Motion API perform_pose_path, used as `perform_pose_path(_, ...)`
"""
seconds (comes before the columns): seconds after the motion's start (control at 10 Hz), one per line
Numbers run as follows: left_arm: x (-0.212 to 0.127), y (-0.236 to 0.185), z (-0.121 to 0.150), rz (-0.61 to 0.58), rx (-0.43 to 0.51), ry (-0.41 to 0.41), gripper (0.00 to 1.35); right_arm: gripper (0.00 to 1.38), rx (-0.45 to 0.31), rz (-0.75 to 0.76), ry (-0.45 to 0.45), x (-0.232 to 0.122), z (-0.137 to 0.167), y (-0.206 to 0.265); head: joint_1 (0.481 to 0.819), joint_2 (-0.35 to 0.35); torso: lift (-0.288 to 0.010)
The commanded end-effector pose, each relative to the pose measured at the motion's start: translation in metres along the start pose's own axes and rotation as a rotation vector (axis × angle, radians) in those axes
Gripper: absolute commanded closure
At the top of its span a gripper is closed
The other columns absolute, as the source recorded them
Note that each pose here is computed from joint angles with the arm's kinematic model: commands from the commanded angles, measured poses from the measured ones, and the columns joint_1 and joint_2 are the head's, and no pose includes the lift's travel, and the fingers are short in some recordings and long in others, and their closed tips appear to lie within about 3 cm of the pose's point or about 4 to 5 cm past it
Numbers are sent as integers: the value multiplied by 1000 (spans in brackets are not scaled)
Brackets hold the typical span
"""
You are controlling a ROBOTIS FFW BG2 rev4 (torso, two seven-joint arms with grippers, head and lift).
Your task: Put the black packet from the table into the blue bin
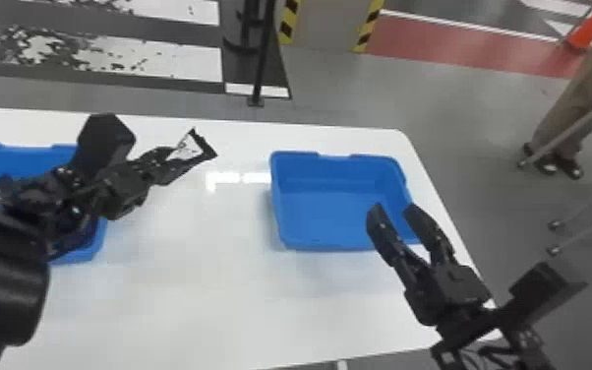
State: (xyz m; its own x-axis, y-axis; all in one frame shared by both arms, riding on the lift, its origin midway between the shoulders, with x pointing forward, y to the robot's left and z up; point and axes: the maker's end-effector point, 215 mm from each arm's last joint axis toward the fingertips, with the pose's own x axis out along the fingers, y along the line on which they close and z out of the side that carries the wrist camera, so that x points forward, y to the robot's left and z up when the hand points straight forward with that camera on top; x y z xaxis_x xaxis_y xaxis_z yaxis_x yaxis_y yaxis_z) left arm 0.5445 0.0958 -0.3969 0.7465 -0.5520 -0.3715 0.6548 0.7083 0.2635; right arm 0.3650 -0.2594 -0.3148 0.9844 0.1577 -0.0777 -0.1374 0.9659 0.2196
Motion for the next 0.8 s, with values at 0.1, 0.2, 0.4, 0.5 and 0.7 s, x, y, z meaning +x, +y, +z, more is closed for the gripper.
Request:
perform_pose_path(0.1, -76, 71, -44, 177, -37, 71, 1210, 510, 2, 3, -7, 2, 3, 2, 695, -167, -110)
perform_pose_path(0.2, -100, 89, -73, 226, -59, 119, 1210, 510, 1, 1, -7, 1, 3, 1, 695, -111, -110)
perform_pose_path(0.4, -141, 109, -118, 293, -120, 185, 1084, 510, 4, 4, -10, 2, 4, 2, 695, -20, -110)
perform_pose_path(0.5, -164, 117, -143, 335, -177, 215, 559, 510, 4, 4, -10, 2, 4, 2, 695, 24, -110)
perform_pose_path(0.7, -203, 117, -154, 384, -232, 188, 78, 509, 4, 3, -8, 2, 3, 2, 695, 108, -110)
